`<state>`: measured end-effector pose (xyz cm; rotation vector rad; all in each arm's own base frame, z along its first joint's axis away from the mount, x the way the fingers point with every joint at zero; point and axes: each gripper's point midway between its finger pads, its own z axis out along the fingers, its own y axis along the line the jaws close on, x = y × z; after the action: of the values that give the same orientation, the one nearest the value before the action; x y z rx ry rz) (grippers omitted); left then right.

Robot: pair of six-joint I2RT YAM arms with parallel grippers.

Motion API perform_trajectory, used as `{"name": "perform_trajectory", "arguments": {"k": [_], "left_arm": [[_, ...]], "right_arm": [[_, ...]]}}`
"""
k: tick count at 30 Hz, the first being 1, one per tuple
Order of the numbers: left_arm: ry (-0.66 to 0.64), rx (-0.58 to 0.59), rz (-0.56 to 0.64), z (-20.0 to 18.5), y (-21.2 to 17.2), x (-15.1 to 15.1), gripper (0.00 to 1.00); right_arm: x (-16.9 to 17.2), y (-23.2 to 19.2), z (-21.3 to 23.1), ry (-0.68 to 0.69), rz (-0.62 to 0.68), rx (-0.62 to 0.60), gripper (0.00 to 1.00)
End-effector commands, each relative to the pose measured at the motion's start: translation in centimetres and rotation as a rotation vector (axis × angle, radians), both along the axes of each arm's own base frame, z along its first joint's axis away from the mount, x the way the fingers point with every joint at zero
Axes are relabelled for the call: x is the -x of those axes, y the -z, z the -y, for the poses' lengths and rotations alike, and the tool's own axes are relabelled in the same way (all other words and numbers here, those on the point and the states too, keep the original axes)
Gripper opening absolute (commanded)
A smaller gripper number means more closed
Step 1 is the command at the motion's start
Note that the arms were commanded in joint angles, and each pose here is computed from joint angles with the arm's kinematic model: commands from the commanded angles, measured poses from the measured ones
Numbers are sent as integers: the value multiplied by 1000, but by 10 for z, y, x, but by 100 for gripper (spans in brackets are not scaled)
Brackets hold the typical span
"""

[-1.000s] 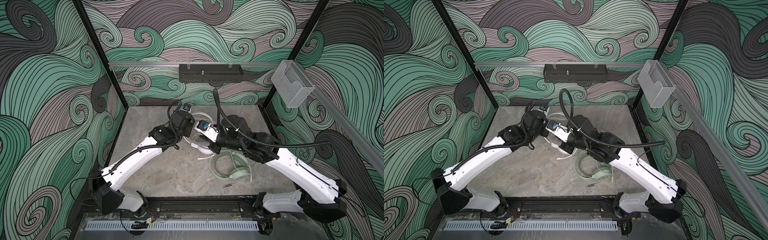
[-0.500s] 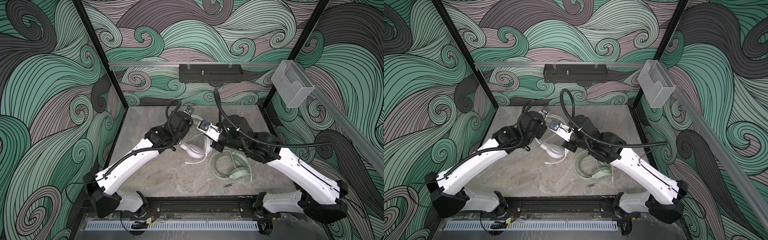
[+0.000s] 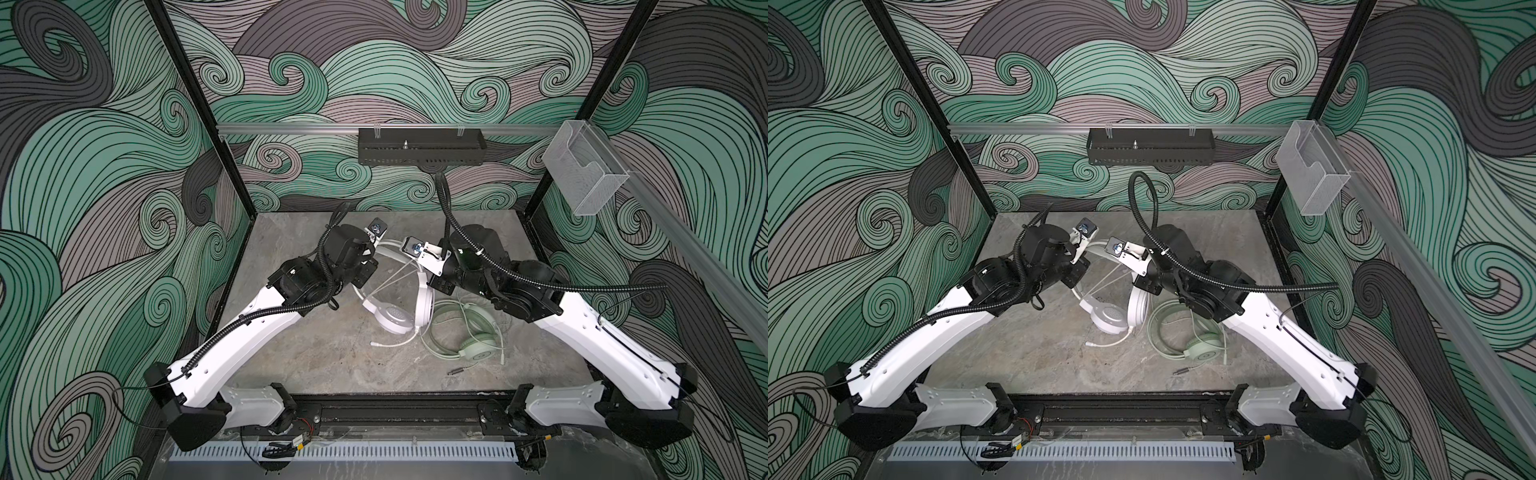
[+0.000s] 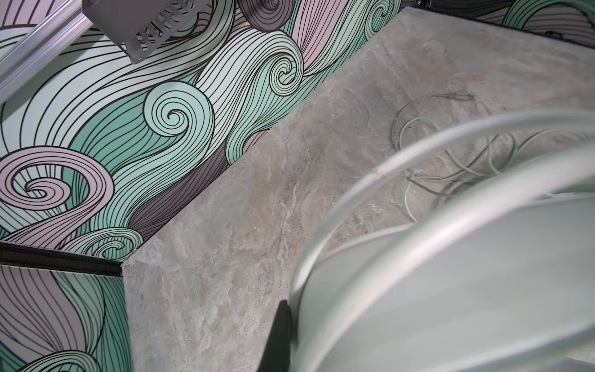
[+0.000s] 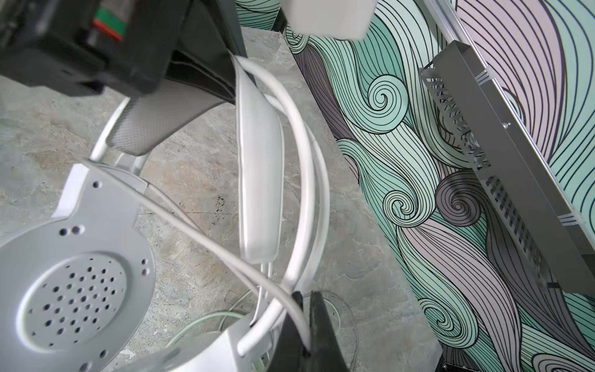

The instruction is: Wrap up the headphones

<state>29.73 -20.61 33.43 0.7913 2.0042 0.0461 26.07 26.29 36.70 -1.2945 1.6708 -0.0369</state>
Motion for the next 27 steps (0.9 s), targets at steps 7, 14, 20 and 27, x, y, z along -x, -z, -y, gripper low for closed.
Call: {"name": "perform_trajectory", "arguments": {"k": [7,14,20,27], "left_arm": [[11,145,-56,1,-10,18,0],[55,211,-70,9,-21,24,0],[110,243,-92,14,-29,33,0],[117,260,-95,13,-40,37,0]], "right_arm": [[-10,-36,33,108,92,-135,0],[-12,-35,47,128,89,-207,5],[-19,-33,48,133,81,-233,11],[-20,-32,40,93,81,-279,16]]}}
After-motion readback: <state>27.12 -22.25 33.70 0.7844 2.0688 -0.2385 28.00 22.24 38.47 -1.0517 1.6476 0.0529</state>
